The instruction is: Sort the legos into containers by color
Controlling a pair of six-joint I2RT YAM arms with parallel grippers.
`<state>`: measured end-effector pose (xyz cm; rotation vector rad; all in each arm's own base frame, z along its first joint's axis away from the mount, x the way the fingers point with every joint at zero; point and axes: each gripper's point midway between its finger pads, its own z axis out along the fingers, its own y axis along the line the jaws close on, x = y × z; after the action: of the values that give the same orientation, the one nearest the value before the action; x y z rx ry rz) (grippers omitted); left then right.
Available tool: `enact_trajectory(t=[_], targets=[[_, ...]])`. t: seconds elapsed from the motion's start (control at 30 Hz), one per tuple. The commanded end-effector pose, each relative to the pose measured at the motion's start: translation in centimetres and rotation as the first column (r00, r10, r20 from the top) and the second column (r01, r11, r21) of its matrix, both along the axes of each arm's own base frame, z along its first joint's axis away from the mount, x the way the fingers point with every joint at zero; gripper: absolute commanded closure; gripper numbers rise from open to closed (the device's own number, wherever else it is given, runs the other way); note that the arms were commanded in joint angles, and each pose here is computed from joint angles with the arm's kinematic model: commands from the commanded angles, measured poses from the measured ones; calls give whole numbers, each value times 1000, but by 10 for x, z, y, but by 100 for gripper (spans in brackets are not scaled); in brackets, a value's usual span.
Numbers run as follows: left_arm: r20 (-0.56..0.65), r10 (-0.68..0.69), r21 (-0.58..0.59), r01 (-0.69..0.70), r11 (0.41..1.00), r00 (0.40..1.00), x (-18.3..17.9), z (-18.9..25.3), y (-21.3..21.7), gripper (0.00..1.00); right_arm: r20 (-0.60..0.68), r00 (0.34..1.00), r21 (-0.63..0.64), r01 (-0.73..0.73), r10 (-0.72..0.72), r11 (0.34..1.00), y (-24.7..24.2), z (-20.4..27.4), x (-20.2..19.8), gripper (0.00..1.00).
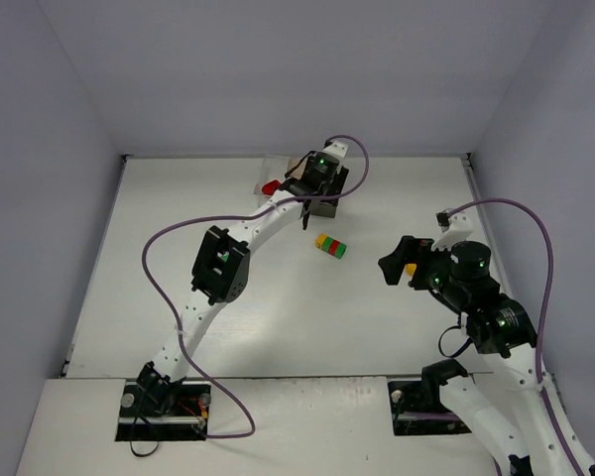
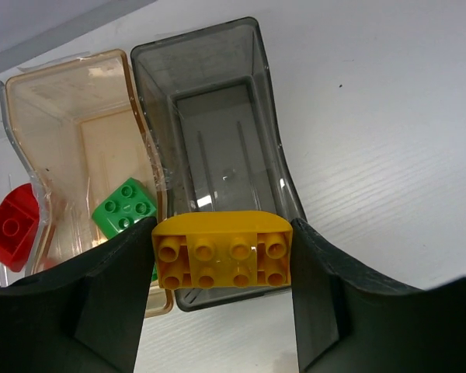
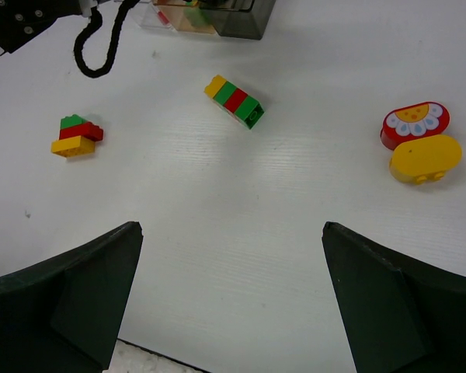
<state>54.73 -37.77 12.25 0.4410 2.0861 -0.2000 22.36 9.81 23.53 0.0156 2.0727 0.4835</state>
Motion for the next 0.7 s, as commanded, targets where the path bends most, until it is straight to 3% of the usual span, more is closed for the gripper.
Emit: enact_trajectory(t=[0.0,0.03,0.07,0.17,0.3,0.43,0.67], targets=[[185,2,-128,22,992,983,19,91,-7,73,36,999,12,-37,36,999,8,9,6,2],[189,1,-132,24,991,982,19,92,-8,71,36,999,13,-38,38,999,8,9,6,2],[190,-3,-137,29,990,982,19,92,-9,63,36,999,14,-41,40,999,9,9,6,2],[190,-1,-140,28,990,982,20,91,-10,57,42,998,15,-42,41,999,9,10,5,2],[186,13,-142,14,990,983,21,89,-8,35,45,998,16,-50,49,999,10,11,4,2],[179,23,-137,1,991,984,20,88,-2,29,49,997,19,-56,55,998,10,13,4,2],[180,34,-159,-5,987,983,5,113,15,27,41,997,13,-69,68,998,12,11,5,2]])
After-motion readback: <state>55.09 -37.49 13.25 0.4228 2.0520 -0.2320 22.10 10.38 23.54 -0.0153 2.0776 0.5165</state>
